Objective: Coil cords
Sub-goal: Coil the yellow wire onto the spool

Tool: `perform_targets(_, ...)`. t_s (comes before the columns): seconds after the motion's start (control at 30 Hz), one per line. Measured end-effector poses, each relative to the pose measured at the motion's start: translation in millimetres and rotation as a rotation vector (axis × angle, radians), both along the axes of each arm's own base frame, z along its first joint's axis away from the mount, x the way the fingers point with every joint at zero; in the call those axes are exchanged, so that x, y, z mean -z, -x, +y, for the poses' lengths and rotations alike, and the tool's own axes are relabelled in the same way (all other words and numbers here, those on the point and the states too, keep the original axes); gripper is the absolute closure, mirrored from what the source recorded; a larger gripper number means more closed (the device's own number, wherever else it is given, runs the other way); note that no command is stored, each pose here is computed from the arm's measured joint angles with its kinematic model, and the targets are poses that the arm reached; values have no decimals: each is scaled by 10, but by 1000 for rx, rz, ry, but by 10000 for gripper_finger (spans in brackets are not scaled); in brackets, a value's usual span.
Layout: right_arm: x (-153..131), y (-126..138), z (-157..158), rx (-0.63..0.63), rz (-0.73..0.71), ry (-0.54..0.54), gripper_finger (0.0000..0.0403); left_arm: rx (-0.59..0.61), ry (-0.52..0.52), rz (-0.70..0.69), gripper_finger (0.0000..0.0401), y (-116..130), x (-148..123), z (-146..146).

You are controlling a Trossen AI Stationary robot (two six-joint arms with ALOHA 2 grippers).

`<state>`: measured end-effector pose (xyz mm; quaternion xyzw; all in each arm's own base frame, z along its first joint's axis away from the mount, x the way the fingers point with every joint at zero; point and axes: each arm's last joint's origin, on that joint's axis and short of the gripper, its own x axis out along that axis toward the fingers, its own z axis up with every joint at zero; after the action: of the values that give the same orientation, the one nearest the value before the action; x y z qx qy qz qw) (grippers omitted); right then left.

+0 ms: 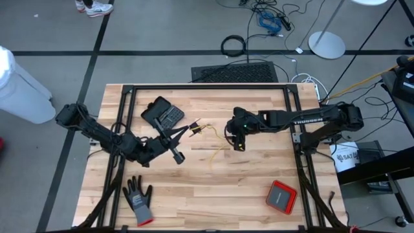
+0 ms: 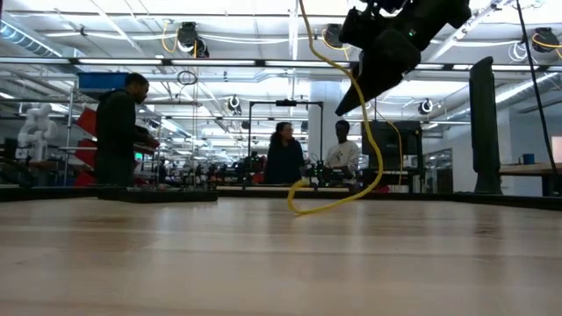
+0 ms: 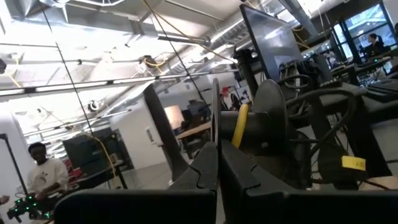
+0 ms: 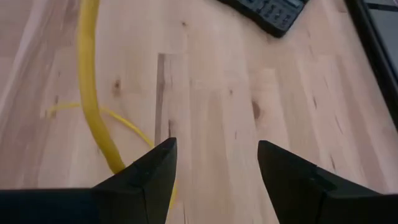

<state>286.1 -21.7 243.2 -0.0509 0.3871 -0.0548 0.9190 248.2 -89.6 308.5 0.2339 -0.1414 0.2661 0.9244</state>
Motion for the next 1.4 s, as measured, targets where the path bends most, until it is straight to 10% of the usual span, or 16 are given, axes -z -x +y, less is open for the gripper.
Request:
perform_targets(0.63,48,215,-136,162,133,25,190,-38,-13,22,399,4,1,8)
perform_targets(0.87,-7,252,-41,6,107,-224,190,-61,-12,33,399,8,4,10)
perform_targets(1.4,25,118,-60,-74,47,-130,227,-60,-6,28,399,9,0,11)
